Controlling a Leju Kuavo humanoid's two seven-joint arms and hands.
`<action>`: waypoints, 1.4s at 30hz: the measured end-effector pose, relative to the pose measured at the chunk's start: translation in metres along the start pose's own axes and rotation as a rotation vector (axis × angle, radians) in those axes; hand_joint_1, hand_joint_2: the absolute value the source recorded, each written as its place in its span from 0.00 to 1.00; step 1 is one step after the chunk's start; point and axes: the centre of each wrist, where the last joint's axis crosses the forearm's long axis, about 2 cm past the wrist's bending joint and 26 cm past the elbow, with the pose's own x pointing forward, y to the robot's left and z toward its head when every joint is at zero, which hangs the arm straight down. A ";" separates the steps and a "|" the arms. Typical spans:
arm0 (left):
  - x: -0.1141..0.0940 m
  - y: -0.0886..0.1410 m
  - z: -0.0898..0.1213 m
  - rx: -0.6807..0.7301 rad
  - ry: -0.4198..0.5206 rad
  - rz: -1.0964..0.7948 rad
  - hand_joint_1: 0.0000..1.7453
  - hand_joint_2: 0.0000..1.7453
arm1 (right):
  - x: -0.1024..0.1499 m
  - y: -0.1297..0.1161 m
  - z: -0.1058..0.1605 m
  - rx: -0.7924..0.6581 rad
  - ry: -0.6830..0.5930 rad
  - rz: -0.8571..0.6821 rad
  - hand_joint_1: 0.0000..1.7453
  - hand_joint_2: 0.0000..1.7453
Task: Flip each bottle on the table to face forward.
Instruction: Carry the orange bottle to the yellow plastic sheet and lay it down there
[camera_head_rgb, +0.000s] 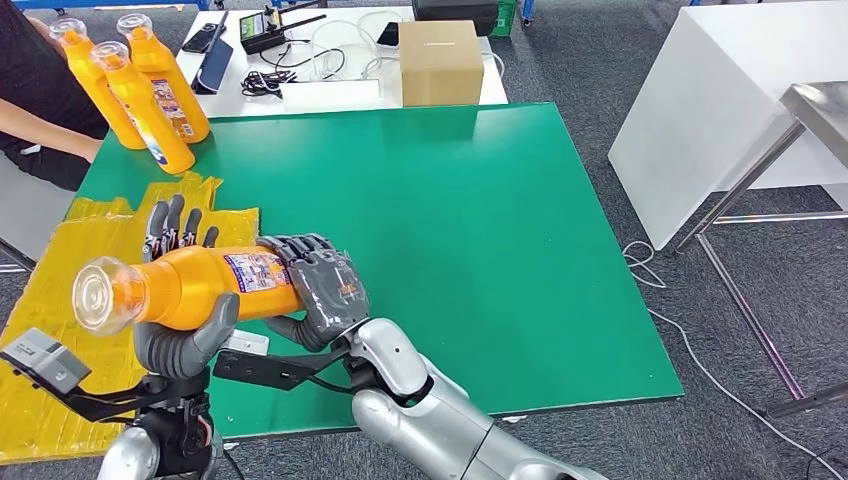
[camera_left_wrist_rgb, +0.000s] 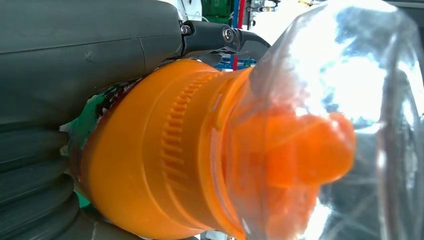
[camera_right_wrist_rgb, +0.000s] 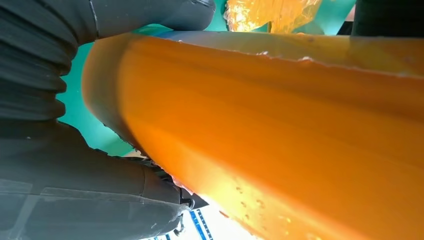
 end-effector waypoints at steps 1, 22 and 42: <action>0.000 0.000 0.000 -0.001 0.000 -0.001 0.00 1.00 | 0.000 0.000 0.000 0.000 0.000 0.001 1.00 1.00; -0.010 -0.003 -0.009 -0.120 0.076 -0.048 0.00 1.00 | -0.016 -0.002 0.003 0.006 0.008 0.014 1.00 1.00; -0.018 -0.005 -0.010 -0.130 0.109 -0.060 0.32 1.00 | -0.018 0.000 0.006 0.008 0.026 0.007 1.00 1.00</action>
